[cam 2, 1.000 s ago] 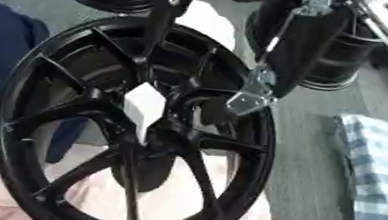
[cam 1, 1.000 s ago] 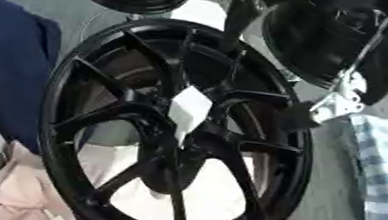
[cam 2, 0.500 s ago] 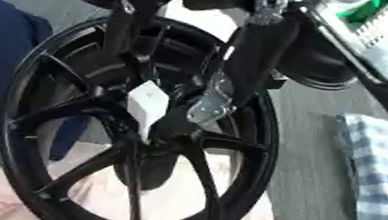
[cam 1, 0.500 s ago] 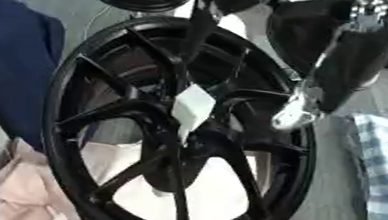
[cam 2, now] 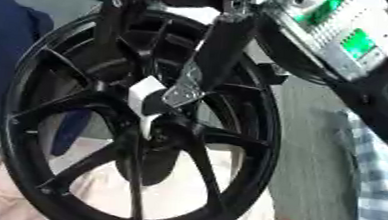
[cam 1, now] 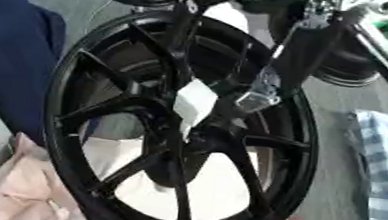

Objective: Pull the pin out of the wheel hub.

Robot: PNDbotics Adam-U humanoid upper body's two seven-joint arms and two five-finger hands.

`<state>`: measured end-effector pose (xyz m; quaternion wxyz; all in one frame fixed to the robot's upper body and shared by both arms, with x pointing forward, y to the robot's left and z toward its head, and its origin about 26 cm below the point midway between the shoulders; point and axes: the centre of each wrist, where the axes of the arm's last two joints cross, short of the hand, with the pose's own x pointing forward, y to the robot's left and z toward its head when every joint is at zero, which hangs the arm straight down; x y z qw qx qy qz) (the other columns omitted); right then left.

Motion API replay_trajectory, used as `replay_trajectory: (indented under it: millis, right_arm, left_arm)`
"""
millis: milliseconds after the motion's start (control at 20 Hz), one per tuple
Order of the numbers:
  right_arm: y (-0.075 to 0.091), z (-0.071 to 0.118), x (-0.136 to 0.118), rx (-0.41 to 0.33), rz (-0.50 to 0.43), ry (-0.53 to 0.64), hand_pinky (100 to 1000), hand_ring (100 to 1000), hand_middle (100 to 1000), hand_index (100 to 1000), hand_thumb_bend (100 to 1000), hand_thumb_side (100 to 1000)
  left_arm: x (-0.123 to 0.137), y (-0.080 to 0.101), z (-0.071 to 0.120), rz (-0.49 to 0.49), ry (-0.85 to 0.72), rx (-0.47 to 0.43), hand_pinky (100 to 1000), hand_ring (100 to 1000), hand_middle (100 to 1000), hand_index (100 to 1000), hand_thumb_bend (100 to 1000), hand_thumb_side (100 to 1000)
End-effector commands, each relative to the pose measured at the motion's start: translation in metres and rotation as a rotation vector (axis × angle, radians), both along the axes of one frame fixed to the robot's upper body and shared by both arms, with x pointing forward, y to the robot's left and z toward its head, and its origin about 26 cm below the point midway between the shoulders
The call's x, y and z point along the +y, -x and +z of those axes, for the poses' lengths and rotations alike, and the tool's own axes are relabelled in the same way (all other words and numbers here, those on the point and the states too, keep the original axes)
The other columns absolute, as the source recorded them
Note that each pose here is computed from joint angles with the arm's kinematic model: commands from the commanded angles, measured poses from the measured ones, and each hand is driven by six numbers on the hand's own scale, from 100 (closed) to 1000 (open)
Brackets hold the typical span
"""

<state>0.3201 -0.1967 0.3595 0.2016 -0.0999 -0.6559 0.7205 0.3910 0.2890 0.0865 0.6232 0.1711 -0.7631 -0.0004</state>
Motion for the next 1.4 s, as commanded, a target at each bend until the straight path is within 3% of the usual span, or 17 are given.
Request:
replay_trajectory:
  millis: [50, 450, 1400]
  right_arm:
    - [-0.008, 0.001, -0.007, -0.029, -0.042, -0.01, 814, 781, 693, 789, 522, 270]
    - [-0.022, -0.018, -0.017, 0.017, -0.069, 0.007, 810, 782, 694, 790, 528, 279]
    - [-0.035, -0.036, -0.032, 0.067, -0.115, 0.013, 802, 773, 683, 785, 515, 232]
  left_arm:
    - [-0.003, -0.003, 0.014, -0.016, -0.009, -0.039, 616, 601, 526, 711, 100, 931]
    - [-0.005, -0.005, 0.018, -0.025, -0.008, -0.052, 615, 601, 526, 711, 100, 931]
    - [-0.009, -0.007, 0.024, -0.036, -0.006, -0.064, 612, 602, 527, 710, 100, 930]
